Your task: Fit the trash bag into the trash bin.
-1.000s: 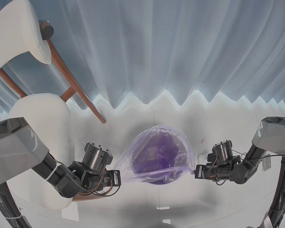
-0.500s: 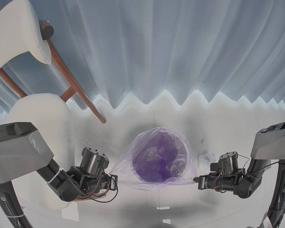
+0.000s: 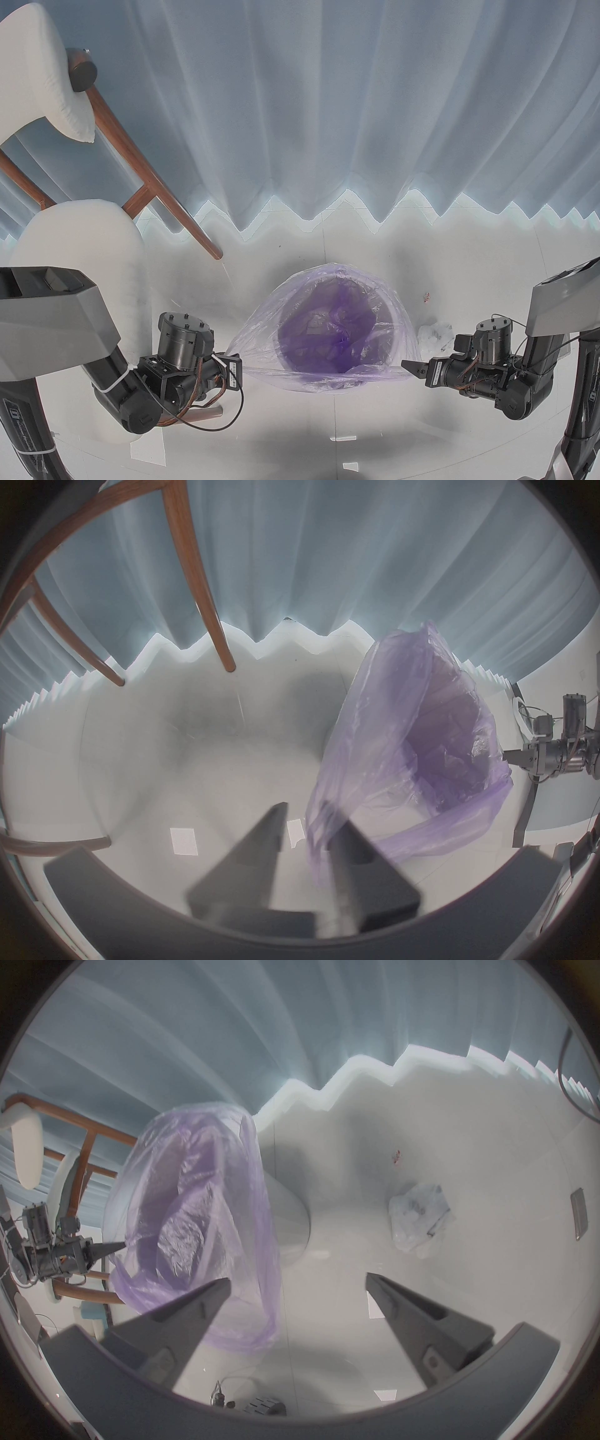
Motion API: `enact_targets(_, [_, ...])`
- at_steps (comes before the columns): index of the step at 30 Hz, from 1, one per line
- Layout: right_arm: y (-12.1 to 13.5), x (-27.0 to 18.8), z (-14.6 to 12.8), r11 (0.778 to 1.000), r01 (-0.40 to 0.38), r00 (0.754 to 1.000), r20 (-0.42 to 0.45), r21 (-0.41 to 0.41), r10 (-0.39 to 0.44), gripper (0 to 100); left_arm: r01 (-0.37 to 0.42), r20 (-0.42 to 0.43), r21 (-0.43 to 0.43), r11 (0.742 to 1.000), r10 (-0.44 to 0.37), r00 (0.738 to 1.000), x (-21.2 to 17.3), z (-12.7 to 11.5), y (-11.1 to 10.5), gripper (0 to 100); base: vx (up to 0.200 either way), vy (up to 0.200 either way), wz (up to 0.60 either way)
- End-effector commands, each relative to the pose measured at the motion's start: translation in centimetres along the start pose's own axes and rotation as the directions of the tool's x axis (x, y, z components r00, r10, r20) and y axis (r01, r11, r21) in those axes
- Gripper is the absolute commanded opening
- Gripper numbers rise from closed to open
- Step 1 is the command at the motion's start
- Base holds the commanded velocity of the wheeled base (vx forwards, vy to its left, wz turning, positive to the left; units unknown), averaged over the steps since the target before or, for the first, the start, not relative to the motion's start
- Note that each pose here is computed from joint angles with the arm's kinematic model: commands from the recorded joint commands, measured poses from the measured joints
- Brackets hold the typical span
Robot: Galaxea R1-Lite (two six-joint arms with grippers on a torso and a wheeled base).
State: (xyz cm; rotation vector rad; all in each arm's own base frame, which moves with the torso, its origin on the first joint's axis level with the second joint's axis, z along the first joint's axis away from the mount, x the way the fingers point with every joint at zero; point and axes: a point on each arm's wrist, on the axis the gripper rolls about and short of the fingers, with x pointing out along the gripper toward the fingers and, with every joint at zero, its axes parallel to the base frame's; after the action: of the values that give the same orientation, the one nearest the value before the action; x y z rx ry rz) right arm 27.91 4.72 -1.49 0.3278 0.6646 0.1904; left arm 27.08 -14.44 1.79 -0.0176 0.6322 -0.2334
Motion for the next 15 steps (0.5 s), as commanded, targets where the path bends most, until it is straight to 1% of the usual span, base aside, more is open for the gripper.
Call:
enact_targets(1, [-0.4,-1.4,0.0,1.000,0.004,0.999,0.038,0.017,-0.005,100,0.045,0.024,0.007,0.999,-0.045,0.999,-0.6,-0.9,-1.0,100,0.000,0.000,0.00])
enact_targets(3, [-0.4,-1.7,-0.1,1.000,0.005,0.999,0.040,0.017,-0.005,100,0.056,0.035,0.009,0.998,-0.056,0.998,-0.8,-1.0,-1.2,100,0.000,0.000,0.00])
enact_targets(4, [-0.4,-2.6,-0.4,1.000,0.003,0.999,0.046,0.016,-0.003,100,0.091,0.082,0.014,0.996,-0.092,0.992,-1.6,-1.0,-1.8,100,0.000,0.000,0.00])
enact_targets(6, [-0.3,-3.4,-0.5,1.000,-0.004,0.998,0.058,0.015,0.003,100,0.122,0.119,0.021,0.992,-0.124,0.985,-2.4,-0.9,-2.4,100,0.000,0.000,0.00])
enact_targets(7, [-0.3,-3.4,-0.5,1.000,-0.004,0.998,0.058,0.015,0.003,100,0.122,0.119,0.021,0.992,-0.124,0.985,-2.4,-0.9,-2.4,100,0.000,0.000,0.00])
enact_targets(10, [0.0,-4.4,-0.1,0.999,-0.022,0.995,0.101,0.031,0.018,100,0.167,0.163,0.034,0.985,-0.171,0.972,-4.1,-0.8,-3.1,100,0.000,0.000,0.00])
enact_targets(15, [0.3,-5.5,0.2,0.998,-0.034,0.992,0.123,0.060,0.027,100,0.199,0.221,0.021,0.980,-0.199,0.955,-6.1,0.1,-3.2,100,0.000,0.000,0.00])
